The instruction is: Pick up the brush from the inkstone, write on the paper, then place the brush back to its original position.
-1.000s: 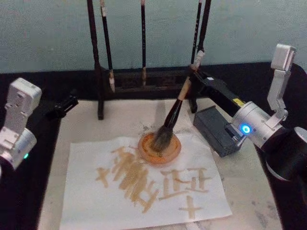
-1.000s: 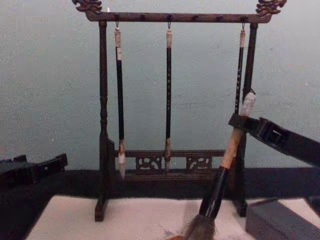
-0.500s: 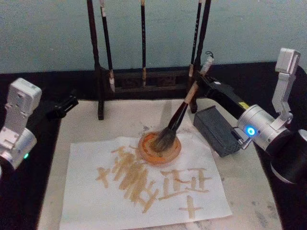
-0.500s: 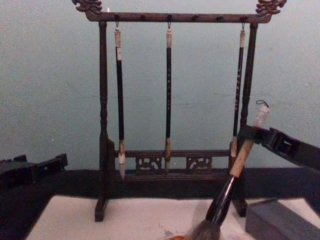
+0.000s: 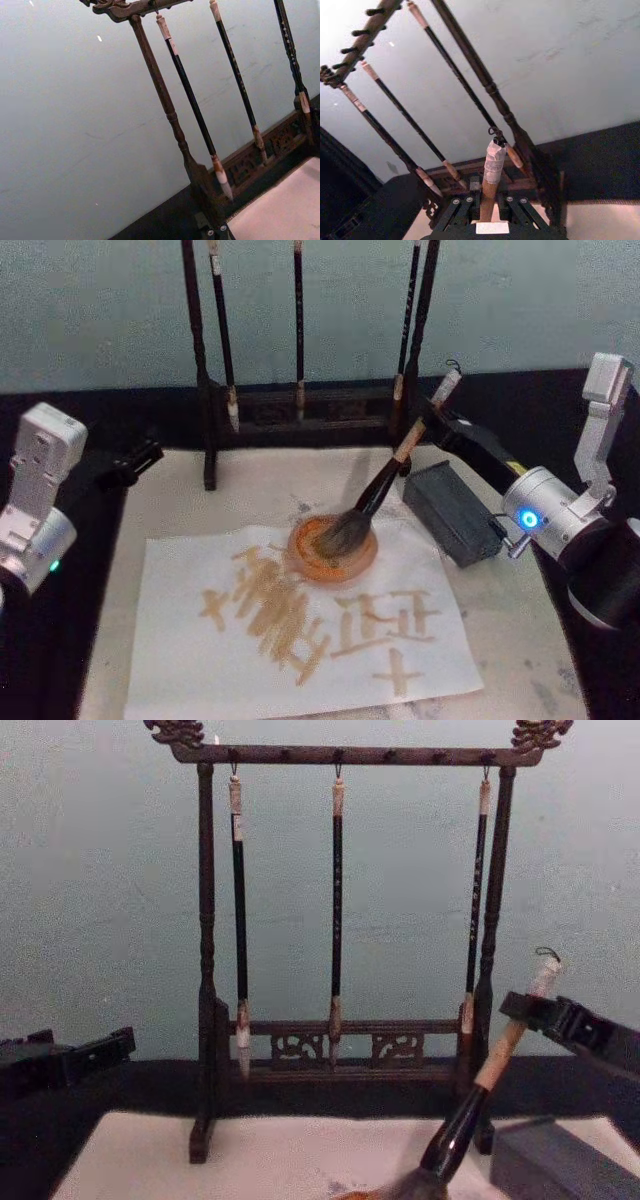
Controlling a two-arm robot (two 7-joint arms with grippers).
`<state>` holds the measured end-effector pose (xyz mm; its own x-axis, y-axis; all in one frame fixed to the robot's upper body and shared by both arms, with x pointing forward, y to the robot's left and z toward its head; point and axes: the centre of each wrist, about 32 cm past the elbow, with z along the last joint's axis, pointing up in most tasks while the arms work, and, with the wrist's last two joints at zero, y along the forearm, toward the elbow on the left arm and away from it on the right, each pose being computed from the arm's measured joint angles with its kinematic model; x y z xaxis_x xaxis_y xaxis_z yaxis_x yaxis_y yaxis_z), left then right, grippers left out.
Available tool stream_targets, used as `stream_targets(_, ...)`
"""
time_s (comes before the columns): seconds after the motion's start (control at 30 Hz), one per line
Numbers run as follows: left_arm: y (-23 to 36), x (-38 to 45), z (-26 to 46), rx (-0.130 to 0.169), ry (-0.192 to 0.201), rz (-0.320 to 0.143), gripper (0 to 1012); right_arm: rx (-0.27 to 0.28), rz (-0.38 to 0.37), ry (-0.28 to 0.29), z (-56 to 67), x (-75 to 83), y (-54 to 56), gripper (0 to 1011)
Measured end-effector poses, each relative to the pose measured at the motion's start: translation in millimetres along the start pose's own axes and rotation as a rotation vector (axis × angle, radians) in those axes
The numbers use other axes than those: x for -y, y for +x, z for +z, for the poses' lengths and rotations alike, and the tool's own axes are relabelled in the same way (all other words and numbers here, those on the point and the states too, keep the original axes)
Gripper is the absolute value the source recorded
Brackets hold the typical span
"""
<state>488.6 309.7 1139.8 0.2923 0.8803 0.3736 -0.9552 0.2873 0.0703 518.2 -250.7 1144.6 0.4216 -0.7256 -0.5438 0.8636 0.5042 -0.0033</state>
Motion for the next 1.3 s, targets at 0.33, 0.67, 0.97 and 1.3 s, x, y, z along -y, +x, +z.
stream_targets(0.33,0.0,0.0,0.0,0.0,0.0,0.0,1000,-0.044,-0.028,-0.006,-5.8,1.8,7.1,202)
stream_targets(0.67,0.0,0.0,0.0,0.0,0.0,0.0,1002,-0.064,-0.046,-0.011,-9.8,2.5,10.0,203)
stream_targets(0.97,0.0,0.0,0.0,0.0,0.0,0.0,1002,-0.081,-0.066,-0.013,-11.9,4.0,13.6,204)
stream_targets(1.3,0.0,0.0,0.0,0.0,0.0,0.0,1002,-0.081,-0.087,-0.013,-12.9,7.7,15.4,204)
